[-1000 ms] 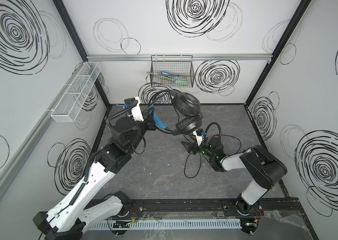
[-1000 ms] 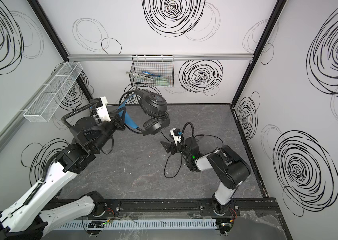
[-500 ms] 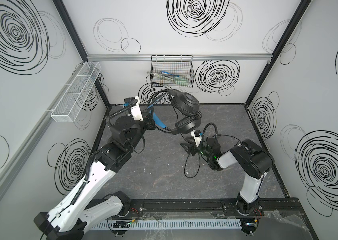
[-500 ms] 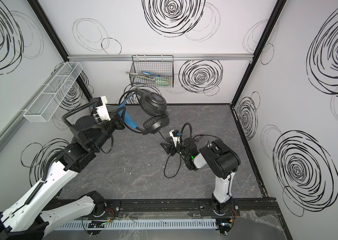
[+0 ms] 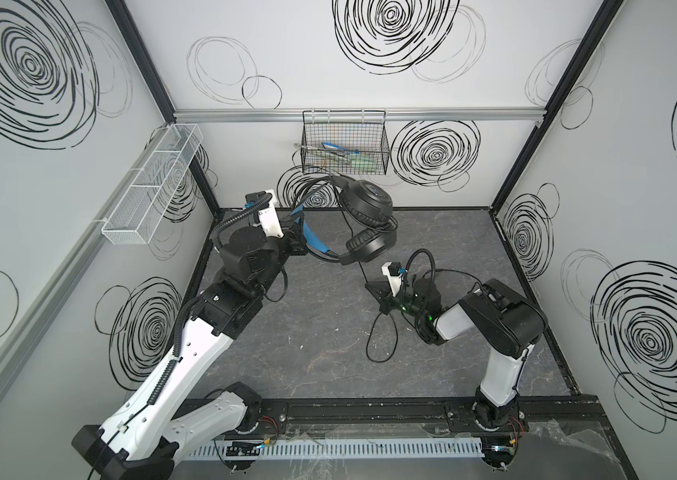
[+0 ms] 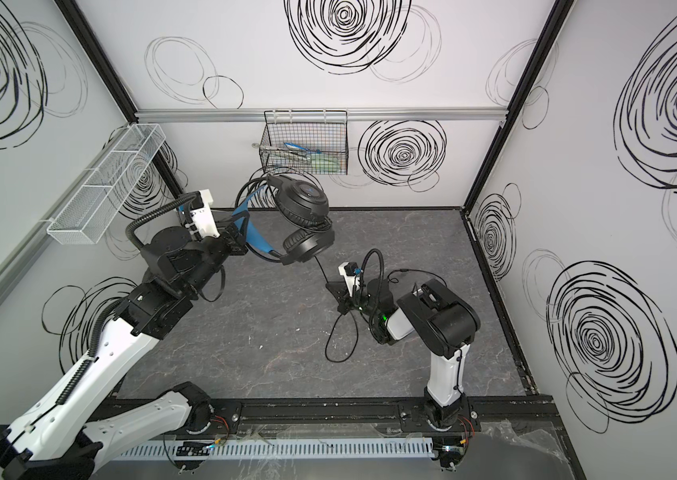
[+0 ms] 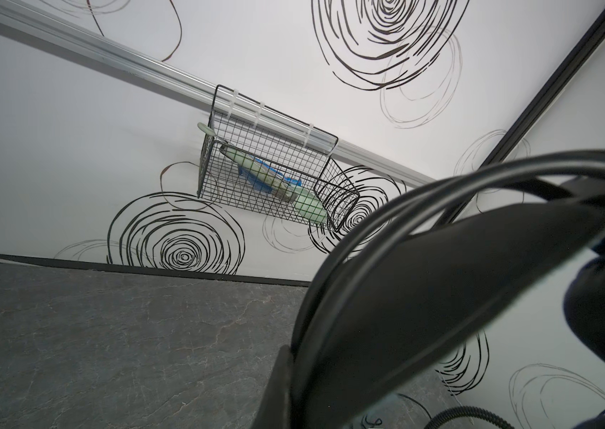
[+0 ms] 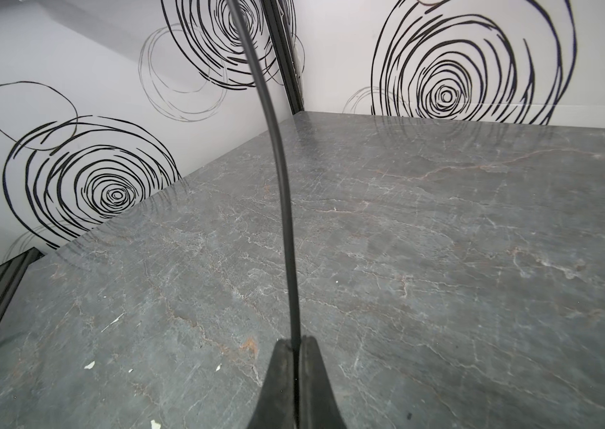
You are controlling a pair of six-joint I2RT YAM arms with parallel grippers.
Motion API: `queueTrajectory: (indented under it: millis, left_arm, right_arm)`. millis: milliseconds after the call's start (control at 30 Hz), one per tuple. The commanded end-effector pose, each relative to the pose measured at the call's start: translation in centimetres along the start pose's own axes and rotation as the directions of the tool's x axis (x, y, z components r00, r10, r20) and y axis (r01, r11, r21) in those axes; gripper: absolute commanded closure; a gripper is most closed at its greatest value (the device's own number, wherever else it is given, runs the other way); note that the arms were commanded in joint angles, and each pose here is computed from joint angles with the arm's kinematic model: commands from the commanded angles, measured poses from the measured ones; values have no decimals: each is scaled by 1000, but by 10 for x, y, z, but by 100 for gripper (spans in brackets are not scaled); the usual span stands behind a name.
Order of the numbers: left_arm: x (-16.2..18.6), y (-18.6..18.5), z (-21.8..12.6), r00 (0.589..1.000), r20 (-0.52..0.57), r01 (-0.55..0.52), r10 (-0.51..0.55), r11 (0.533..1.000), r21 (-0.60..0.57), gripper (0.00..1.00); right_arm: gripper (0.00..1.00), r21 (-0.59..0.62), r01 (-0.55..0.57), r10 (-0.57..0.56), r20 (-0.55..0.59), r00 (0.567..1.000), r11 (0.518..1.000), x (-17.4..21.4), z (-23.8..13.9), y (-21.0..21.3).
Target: Wrap the headphones
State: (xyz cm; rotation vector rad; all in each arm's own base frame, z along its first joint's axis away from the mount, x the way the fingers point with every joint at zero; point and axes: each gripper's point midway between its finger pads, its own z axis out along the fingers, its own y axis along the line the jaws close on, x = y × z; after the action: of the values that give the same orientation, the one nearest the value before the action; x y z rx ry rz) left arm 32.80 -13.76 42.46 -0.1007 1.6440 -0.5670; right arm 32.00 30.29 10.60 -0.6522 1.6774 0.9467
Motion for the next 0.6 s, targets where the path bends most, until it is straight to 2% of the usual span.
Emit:
queueTrajectory:
  millis: [0, 233, 400, 567]
  left_arm:
    - [-50, -18, -11, 987, 141, 65, -76, 995, 78, 100]
    - [-55, -9, -10, 986, 155, 54, -63, 997, 60, 100]
    - [-64, 11, -5, 981, 195, 0, 5, 1000, -22, 100]
    - [-65, 36, 6, 979, 196, -35, 55, 994, -103, 100]
  right_arm:
    - [100, -1, 16, -16, 15, 1000, 1000, -2, 0, 5]
    - [100, -13, 47, -48, -9, 999, 999, 1, 0, 23]
    - [100, 23, 47, -46, -23, 999, 999, 3, -8, 38]
    - [100, 32, 113, -111, -63, 992, 993, 4, -11, 64]
